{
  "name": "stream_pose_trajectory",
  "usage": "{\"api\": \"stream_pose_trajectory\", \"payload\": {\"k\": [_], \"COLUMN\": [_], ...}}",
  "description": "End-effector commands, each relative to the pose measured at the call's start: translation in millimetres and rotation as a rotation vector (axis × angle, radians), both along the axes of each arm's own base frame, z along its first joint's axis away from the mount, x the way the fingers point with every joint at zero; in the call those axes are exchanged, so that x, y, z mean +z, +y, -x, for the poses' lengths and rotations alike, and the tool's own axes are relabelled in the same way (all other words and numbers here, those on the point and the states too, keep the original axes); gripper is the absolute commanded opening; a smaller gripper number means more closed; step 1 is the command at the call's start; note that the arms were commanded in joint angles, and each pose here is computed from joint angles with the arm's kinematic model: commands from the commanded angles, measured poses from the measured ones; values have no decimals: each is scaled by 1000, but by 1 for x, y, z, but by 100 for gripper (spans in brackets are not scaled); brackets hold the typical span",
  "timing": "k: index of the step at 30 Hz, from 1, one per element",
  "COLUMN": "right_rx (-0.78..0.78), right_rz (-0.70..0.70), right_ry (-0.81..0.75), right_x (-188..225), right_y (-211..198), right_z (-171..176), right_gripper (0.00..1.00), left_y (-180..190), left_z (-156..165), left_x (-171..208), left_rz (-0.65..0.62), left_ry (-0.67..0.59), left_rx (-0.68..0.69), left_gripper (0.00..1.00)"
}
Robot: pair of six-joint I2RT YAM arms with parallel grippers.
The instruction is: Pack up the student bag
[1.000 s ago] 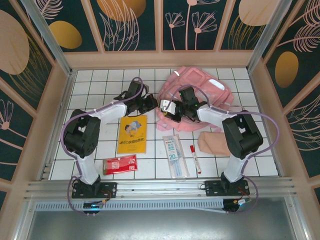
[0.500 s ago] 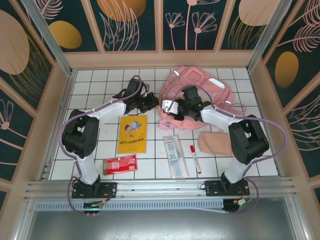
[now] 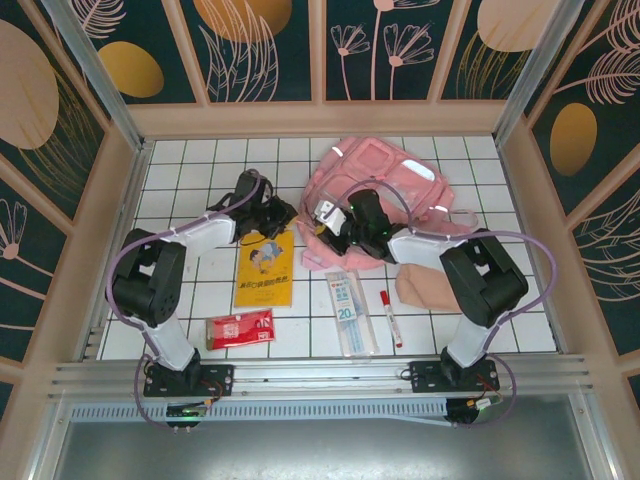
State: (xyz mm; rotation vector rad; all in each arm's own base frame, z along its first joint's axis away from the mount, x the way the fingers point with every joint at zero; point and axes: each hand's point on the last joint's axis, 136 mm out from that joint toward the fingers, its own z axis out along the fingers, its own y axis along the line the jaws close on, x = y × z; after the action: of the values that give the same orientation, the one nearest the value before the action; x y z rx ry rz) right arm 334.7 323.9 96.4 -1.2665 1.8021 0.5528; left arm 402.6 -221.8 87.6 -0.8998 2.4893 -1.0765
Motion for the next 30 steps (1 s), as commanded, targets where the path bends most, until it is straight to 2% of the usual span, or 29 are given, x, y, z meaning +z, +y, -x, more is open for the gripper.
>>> {"api": "stream_pose_trajectory", "payload": {"k": [1, 4, 6, 8, 12, 16, 20, 25, 28, 30], "right_rx": [-84, -49, -30, 0, 45, 146, 233, 405, 439, 450], "right_rz": [-38, -38, -47, -77, -109, -43, 31, 67, 54, 36], "right_ry": [51, 43, 45, 39, 8, -54, -82, -88, -113, -127], "right_x": [-8, -11, -10, -4, 1, 3, 12, 26, 36, 42], "right_y": [6, 18, 22, 26, 30, 25, 8, -14, -27, -31], "right_z": [2, 6, 8, 12, 18, 24, 23, 38, 39, 40], "right_gripper": [0, 0, 0, 0, 0, 0, 0, 0, 0, 0], "left_y": [67, 61, 68, 75, 55, 32, 20, -27, -49, -56], "left_z": [-9, -3, 0, 1, 4, -1, 2, 57, 77, 78], "left_x": [-24, -26, -29, -31, -24, 18, 65, 92, 79, 67], "left_rz": [-77, -46, -90, -130, -73, -120, -314, -320, -410, -440], "left_ry": [111, 131, 133, 118, 101, -150, -522, -996, -1111, -1118], "left_rx": [295, 270, 282, 288, 229, -20, -347, -789, -983, -1043], "left_gripper": [23, 22, 22, 26, 32, 42, 43, 35, 36, 36]}}
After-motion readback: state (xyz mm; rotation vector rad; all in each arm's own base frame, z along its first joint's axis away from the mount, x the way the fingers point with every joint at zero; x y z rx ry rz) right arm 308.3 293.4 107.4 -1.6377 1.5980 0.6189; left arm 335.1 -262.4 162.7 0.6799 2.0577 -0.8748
